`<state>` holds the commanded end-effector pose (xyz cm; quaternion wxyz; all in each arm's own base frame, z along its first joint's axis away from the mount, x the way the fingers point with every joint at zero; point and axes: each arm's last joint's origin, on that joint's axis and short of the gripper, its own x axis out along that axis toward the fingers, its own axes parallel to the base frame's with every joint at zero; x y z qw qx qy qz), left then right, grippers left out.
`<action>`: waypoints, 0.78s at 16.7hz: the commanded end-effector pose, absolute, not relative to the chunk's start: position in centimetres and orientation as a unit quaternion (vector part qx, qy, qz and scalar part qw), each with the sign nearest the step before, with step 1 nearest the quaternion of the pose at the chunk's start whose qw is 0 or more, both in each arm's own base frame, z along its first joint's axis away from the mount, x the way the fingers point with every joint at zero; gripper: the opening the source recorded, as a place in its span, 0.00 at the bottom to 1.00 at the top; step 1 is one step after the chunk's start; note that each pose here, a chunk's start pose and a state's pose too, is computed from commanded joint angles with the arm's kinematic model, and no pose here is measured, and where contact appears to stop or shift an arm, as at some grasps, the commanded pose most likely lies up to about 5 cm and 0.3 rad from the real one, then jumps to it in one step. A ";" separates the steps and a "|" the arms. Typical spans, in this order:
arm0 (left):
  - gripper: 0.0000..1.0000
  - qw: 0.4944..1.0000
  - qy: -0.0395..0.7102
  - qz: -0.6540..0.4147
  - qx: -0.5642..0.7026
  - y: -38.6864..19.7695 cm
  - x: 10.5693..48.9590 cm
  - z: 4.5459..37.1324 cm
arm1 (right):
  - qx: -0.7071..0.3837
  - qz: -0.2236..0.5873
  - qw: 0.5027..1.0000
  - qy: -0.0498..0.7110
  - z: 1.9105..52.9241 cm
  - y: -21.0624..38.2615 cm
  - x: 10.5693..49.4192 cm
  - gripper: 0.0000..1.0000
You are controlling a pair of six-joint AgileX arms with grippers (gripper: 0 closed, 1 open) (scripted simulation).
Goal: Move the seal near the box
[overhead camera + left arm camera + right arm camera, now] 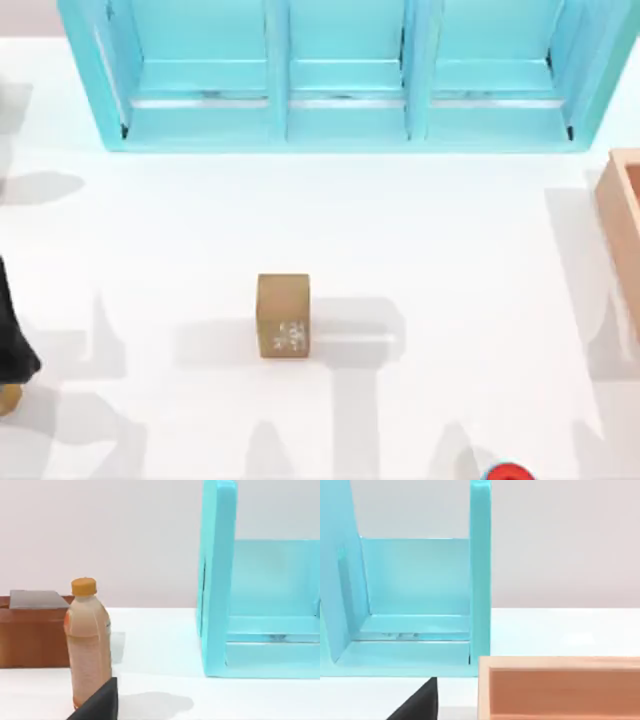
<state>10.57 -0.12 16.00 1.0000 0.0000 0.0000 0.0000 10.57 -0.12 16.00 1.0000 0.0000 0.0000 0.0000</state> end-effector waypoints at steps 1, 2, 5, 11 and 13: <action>1.00 1.000 0.000 0.000 0.000 -0.1 10.6 16.0 | 0.000 0.000 1.000 0.000 16.0 -0.1 10.6 1.00; 1.00 1.000 0.000 0.000 0.000 -0.1 10.6 16.0 | 0.000 0.000 1.000 0.000 16.0 -0.1 10.6 1.00; 1.00 1.000 0.000 0.000 0.000 -0.1 10.6 16.0 | 0.008 0.008 0.999 0.030 16.4 0.0 10.7 1.00; 1.00 1.000 0.000 0.000 0.000 -0.1 10.6 16.0 | 0.052 0.040 0.975 0.213 20.6 1.2 12.4 1.00; 1.00 1.000 0.000 0.000 0.000 -0.1 10.6 16.0 | 0.065 0.053 0.954 0.289 23.1 2.0 14.2 1.00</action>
